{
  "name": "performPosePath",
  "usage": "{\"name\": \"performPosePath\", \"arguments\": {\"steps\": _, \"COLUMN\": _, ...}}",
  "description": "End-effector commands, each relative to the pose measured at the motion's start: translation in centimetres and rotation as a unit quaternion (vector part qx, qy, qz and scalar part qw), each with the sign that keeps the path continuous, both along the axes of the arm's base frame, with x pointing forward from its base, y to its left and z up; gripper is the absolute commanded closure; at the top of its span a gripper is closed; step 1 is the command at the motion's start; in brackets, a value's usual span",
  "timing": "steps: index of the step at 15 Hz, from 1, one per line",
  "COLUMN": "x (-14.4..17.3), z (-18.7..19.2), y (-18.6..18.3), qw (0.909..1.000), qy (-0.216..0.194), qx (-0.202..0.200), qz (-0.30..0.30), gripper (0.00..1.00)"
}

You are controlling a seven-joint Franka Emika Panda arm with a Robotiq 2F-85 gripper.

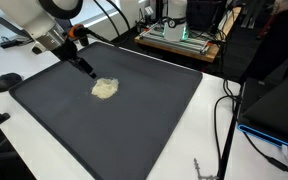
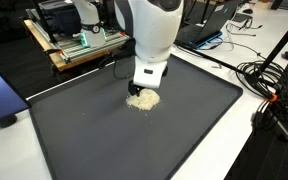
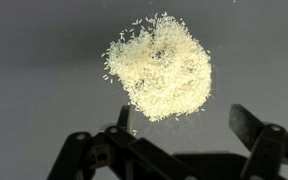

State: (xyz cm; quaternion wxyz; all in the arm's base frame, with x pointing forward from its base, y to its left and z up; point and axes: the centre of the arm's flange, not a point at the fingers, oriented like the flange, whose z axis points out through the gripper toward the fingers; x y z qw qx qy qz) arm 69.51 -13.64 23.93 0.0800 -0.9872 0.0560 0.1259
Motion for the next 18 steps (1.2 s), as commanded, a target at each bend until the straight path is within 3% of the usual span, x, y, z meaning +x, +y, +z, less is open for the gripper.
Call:
{"name": "performPosePath", "arguments": {"steps": 1, "x": 0.1, "z": 0.0, "y": -4.0, "qw": 0.9966, "qy": -0.008, "qx": 0.080, "qz": -0.018, "gripper": 0.00}}
{"name": "performPosePath", "arguments": {"steps": 9, "x": -3.3, "z": -0.9, "y": -9.5, "qw": 0.9833, "qy": -0.057, "qx": 0.168, "qz": -0.039, "gripper": 0.00}}
{"name": "performPosePath", "arguments": {"steps": 18, "x": -10.2, "z": -2.5, "y": -11.6, "qw": 0.9761, "qy": -0.085, "qx": 0.192, "qz": -0.057, "gripper": 0.00}}
